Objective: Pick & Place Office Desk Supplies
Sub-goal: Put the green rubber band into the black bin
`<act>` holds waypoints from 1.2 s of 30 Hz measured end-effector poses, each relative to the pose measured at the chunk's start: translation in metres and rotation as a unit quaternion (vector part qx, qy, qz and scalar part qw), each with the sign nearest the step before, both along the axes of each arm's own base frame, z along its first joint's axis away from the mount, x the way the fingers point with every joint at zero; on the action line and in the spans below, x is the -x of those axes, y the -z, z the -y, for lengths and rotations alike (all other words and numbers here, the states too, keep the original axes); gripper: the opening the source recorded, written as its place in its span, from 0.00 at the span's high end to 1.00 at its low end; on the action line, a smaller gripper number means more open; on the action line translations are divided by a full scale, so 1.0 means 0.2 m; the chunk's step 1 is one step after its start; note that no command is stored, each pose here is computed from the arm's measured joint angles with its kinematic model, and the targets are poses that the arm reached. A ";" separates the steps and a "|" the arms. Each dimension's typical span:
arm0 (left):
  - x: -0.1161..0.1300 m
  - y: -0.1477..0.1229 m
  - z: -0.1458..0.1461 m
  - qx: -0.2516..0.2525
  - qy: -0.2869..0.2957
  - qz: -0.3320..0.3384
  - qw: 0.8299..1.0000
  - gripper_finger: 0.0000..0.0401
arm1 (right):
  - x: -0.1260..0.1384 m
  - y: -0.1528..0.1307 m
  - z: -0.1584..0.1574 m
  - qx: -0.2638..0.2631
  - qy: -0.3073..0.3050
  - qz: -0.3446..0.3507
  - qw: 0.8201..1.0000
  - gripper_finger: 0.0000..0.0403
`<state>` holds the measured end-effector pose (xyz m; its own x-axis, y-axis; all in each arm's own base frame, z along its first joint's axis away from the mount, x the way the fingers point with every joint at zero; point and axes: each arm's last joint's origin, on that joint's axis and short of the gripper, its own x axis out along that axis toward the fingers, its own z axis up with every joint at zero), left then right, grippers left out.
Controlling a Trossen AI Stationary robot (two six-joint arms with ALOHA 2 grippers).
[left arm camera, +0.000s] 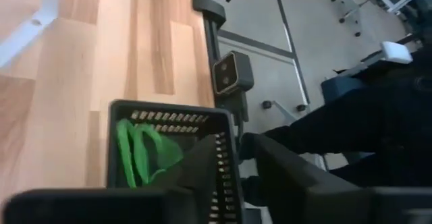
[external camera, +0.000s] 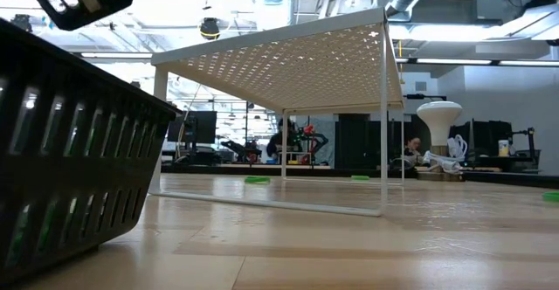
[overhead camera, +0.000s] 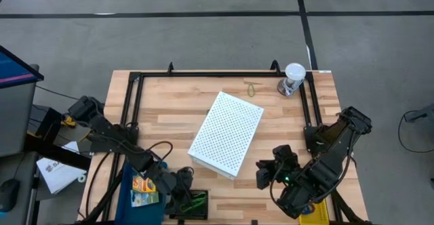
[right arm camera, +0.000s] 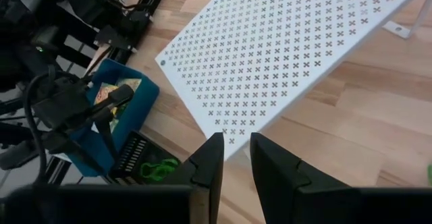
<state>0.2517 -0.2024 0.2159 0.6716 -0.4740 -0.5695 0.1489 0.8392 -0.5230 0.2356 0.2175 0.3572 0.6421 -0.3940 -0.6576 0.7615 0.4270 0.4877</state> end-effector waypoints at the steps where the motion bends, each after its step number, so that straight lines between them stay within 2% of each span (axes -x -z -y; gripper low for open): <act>1: 0.00 0.00 0.00 0.003 -0.002 -0.003 1.000 0.71 | 0.00 0.00 0.00 0.000 0.000 -0.002 1.000 0.82; 5: 0.00 0.00 0.00 0.003 -0.005 -0.004 1.000 0.56 | 0.01 0.01 0.00 -0.005 -0.003 -0.024 1.000 0.82; 9: -0.01 -0.06 -0.06 0.013 -0.019 0.011 1.000 0.47 | 0.02 0.09 -0.02 -0.014 0.028 -0.078 0.996 0.82; 13: -0.01 -0.15 -0.16 0.008 -0.047 0.034 0.998 0.44 | 0.03 0.20 -0.11 -0.047 0.053 -0.131 0.989 0.82; 16: 0.01 -0.23 -0.23 -0.004 -0.049 0.060 0.997 0.44 | 0.03 0.28 -0.16 -0.088 0.049 -0.137 0.986 0.82; 19: 0.04 -0.31 -0.31 -0.006 -0.060 0.090 0.994 0.44 | 0.02 0.37 -0.16 -0.098 0.057 -0.154 0.982 0.82; 24: 0.08 -0.46 -0.48 0.015 -0.109 0.139 0.984 0.44 | 0.03 0.45 -0.07 -0.148 0.063 -0.126 0.979 0.82; 30: 0.13 -0.57 -0.62 0.024 -0.152 0.184 0.971 0.45 | 0.18 0.63 0.10 -0.212 0.048 -0.089 0.972 0.82; 36: 0.15 -0.61 -0.69 0.021 -0.175 0.202 0.963 0.45 | 0.37 0.74 0.27 -0.202 0.013 -0.126 0.971 0.80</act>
